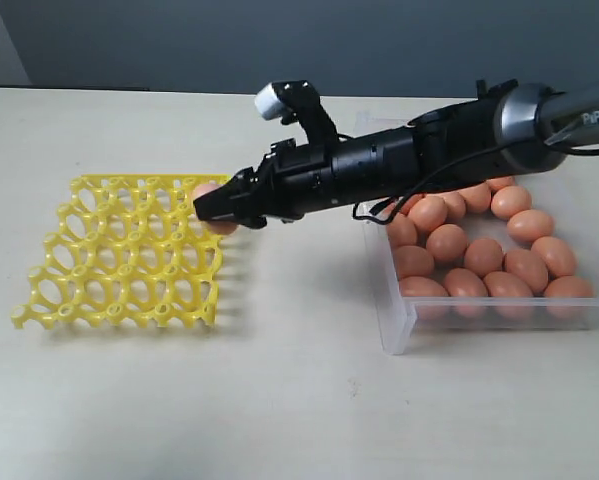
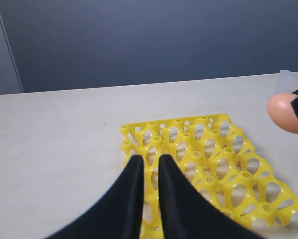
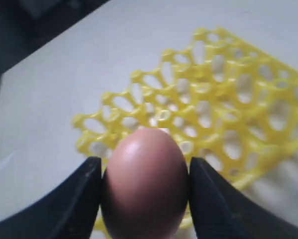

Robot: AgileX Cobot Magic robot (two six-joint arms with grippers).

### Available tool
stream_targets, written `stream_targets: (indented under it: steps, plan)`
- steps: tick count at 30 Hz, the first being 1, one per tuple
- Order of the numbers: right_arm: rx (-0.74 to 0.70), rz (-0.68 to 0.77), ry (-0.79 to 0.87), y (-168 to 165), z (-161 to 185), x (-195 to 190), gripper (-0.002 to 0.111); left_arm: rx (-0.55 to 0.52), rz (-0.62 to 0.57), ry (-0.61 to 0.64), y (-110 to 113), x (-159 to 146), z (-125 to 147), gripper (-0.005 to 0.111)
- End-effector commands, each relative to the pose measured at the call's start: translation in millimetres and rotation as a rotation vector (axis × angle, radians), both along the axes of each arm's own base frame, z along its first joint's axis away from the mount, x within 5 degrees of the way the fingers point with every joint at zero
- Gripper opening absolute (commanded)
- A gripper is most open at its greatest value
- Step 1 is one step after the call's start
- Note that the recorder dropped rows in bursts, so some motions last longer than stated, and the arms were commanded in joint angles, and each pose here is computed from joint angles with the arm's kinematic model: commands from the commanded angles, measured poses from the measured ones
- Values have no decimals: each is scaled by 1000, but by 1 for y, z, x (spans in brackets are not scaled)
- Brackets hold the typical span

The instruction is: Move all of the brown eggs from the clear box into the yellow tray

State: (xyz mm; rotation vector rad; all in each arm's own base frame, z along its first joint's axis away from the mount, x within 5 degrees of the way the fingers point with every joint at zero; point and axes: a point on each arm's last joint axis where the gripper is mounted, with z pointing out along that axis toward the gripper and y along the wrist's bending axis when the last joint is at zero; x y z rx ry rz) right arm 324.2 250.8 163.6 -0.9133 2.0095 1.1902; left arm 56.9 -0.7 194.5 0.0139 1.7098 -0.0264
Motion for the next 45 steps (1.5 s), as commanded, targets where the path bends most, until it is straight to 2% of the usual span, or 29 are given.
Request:
stream_targets:
  steps: [1,3,5,9,13,15,18,20,22,23,24,26,28,31,34,36,40,42,43,45]
  plan:
    - [-93,-374,77,-14,31,10,-1,1,-2,3,0,1,-1,12]
    - [-147,-440,100,-21,40,9,-1,1,-2,3,0,1,-1,12]
    - [-202,-432,123,-25,44,3,-1,1,-2,3,0,1,-1,12]
    - [-429,-384,128,-38,39,-7,-1,1,-2,3,0,1,-1,12]
    - [-654,-439,176,-56,29,-11,-1,1,-2,3,0,1,-1,12]
    - [-715,-468,196,-62,27,-12,-1,1,-2,3,0,1,-1,12]
    - [-677,-460,245,-58,27,-15,-1,1,-2,3,0,1,-1,12]
    - [-564,-412,267,-44,31,-18,-1,1,-2,3,0,1,-1,12]
    - [-433,-338,219,-28,37,-20,-1,1,-2,3,0,1,-1,12]
    - [-378,-256,123,-19,42,-21,-1,1,-2,3,0,1,-1,12]
    - [-296,-246,119,-10,45,-22,-1,1,-2,3,0,1,-1,12]
    - [-181,-159,-3,6,49,-27,-1,1,-2,3,0,1,-1,12]
    - [-109,-144,-66,13,46,-33,-1,1,-2,3,0,1,-1,12]
    - [-175,12,-235,19,29,-51,-1,1,-2,3,0,1,-1,12]
    - [-170,148,-244,20,9,-70,-1,1,-2,3,0,1,-1,12]
    - [-168,189,-243,19,1,-75,-1,1,-2,3,0,1,-1,12]
    - [-188,203,-208,21,-16,-73,-1,1,-2,3,0,1,-1,12]
    - [-197,151,-155,21,-17,-70,-1,1,-2,3,0,1,-1,12]
    - [-224,41,-75,20,-16,-63,-1,1,-2,3,0,1,-1,12]
    - [-314,-200,-19,12,-11,-49,-1,1,-2,3,0,1,-1,12]
